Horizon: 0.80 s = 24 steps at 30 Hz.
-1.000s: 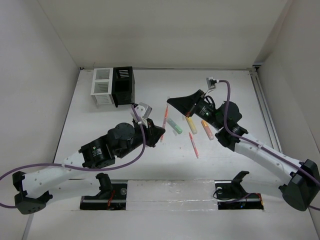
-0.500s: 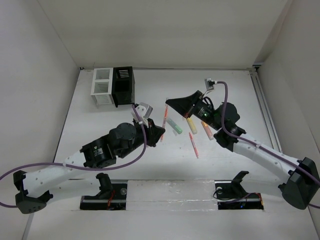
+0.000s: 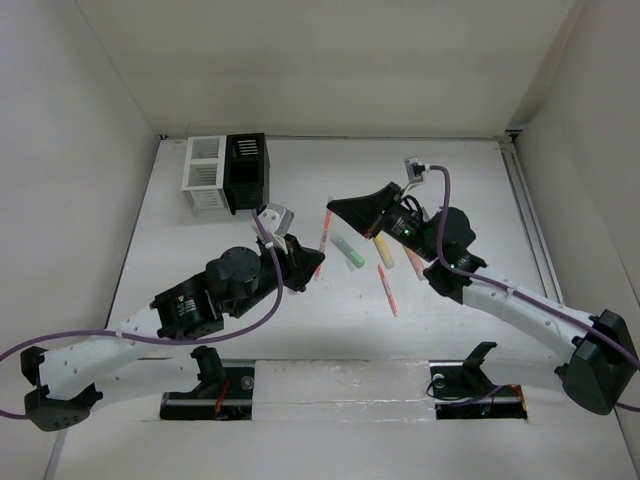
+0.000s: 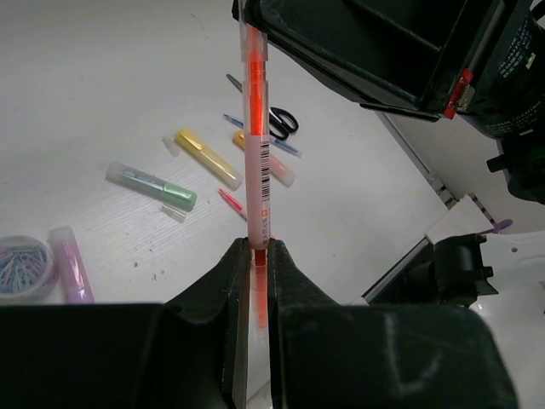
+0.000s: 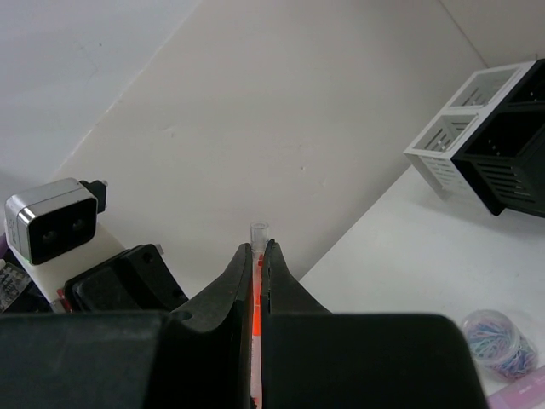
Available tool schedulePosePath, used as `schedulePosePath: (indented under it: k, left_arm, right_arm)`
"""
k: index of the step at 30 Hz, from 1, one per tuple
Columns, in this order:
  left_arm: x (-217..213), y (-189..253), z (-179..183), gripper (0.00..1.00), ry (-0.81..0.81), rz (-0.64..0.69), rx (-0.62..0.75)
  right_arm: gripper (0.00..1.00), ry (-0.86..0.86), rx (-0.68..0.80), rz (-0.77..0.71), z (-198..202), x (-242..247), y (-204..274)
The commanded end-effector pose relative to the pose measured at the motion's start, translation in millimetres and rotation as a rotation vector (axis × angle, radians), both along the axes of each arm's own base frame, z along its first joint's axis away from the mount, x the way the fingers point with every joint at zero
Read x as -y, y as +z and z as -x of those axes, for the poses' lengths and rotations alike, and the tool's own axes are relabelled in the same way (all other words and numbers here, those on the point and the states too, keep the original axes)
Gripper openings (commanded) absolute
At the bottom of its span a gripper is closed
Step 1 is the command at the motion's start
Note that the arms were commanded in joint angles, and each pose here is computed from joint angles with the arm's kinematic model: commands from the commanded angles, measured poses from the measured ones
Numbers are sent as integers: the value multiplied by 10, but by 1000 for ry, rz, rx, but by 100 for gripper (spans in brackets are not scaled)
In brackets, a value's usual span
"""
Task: Sort the stationery into containers
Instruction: Close the pen cap on the pen.
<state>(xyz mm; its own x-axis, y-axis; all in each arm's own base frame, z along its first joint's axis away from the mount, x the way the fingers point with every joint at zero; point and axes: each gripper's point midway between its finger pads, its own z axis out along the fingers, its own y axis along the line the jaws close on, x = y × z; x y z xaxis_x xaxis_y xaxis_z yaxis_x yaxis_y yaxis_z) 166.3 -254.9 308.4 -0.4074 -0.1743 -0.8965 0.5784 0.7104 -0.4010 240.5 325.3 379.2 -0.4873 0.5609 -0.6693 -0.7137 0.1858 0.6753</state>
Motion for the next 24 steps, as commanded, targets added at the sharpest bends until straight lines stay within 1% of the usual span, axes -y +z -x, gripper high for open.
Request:
schedulePosePath:
  k: [1,4,7,10,11,14,17,21,24]
  left_arm:
    - [-43,422,-39,0,33,127,58]
    - [-22,420,-63,0,43,133,53]
    - [26,448,-102,0,52,147,60]
    - [14,522,-116,0,62,166,70]
    - [16,599,-114,0,63,194,72]
    - [-8,600,-140,0,83,193,75]
    - [-45,712,-165,0,106,219,88]
    - [-68,734,-191,0,126,227,93]
    - [-60,819,-195,0,126,260,106]
  right_arm:
    - [0,-3,71,-15,68,6,92]
    - [0,-4,76,-13,85,-12,92]
    - [0,-8,121,-2,116,-60,97]
    - [0,-20,145,-4,128,-57,70]
    - [0,-23,153,-1,129,-53,41]
    - [0,-20,178,11,133,-68,0]
    - [0,-18,209,-2,148,-69,14]
    - [0,-8,201,6,162,-107,-142]
    - [0,4,202,11,143,-157,-198]
